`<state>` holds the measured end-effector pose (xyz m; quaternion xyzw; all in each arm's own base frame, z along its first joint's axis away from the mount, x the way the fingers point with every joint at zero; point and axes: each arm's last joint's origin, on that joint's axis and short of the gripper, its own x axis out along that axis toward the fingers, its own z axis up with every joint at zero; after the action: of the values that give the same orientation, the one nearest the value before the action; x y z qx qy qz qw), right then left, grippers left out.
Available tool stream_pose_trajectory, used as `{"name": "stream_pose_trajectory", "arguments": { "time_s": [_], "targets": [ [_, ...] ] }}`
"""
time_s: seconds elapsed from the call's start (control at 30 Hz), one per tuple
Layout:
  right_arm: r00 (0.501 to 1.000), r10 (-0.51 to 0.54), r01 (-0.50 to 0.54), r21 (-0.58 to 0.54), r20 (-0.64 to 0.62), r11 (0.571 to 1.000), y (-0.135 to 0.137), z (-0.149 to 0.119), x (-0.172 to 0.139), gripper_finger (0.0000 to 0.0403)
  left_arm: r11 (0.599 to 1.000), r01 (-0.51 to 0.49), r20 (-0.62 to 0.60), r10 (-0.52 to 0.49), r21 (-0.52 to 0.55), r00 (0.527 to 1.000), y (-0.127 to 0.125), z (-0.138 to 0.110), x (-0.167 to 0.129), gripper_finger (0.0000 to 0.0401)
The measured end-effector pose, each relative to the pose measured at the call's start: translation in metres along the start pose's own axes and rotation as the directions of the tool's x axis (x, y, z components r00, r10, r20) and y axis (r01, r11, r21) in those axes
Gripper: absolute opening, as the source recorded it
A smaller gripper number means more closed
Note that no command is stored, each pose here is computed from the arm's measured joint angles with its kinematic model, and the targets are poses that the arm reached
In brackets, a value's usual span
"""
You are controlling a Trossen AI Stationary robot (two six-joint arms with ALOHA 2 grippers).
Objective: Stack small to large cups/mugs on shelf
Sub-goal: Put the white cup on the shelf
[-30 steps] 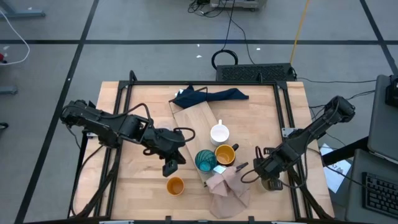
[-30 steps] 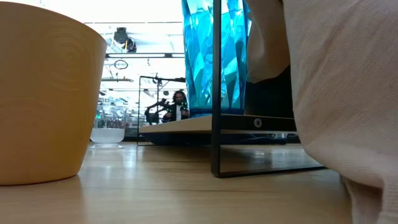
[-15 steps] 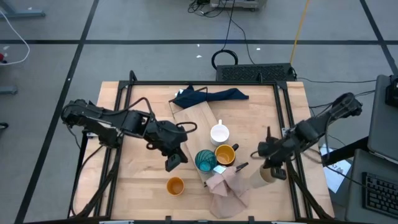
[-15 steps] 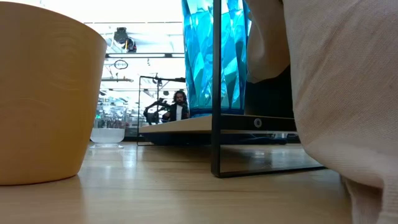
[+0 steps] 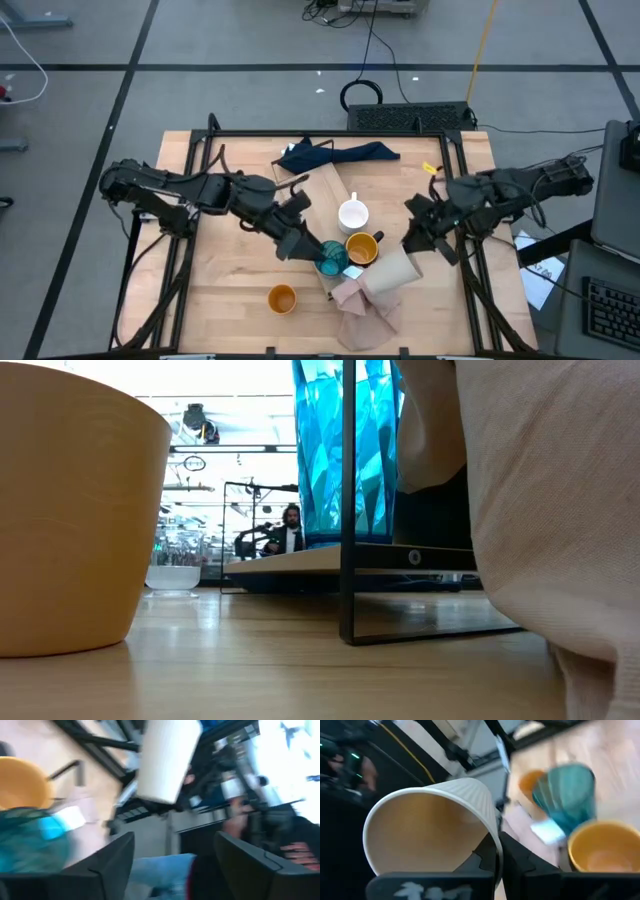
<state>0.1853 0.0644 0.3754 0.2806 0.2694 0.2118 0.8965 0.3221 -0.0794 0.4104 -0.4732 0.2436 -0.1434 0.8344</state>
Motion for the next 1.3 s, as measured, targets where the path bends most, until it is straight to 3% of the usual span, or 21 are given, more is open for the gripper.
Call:
{"name": "stream_pose_trajectory", "arguments": {
  "time_s": [0.2, 0.37, 0.7, 0.97, 1.3],
  "targets": [
    [0.981, 0.191, -0.191, -0.003, -0.023, 0.982, -0.006, 0.016, 0.012, 0.0, 0.992, 0.107, 0.0, -0.107, -0.063, 0.994, -0.012, -0.004, 0.004, 0.0311],
    [0.92, 0.389, -0.388, 0.021, -0.043, 0.921, -0.01, 0.033, 0.032, 0.0, 0.982, 0.158, -0.027, -0.162, -0.101, 0.986, -0.016, -0.012, 0.019, 0.0312],
    [0.816, 0.564, -0.55, 0.133, -0.124, 0.825, -0.031, 0.047, 0.077, 0.0, 0.954, 0.271, -0.064, -0.28, -0.127, 0.958, -0.017, -0.021, 0.05, 0.0312],
    [0.773, 0.629, -0.608, 0.187, -0.08, 0.771, -0.047, 0.06, 0.102, 0.0, 0.953, 0.282, -0.051, -0.289, -0.11, 0.956, -0.017, -0.02, 0.052, 0.0312],
    [0.782, 0.614, -0.568, 0.286, -0.103, 0.772, -0.064, 0.057, 0.118, 0.0, 0.95, 0.276, -0.052, -0.286, -0.146, 0.957, -0.017, -0.021, 0.052, 0.0312]
  ]
}}
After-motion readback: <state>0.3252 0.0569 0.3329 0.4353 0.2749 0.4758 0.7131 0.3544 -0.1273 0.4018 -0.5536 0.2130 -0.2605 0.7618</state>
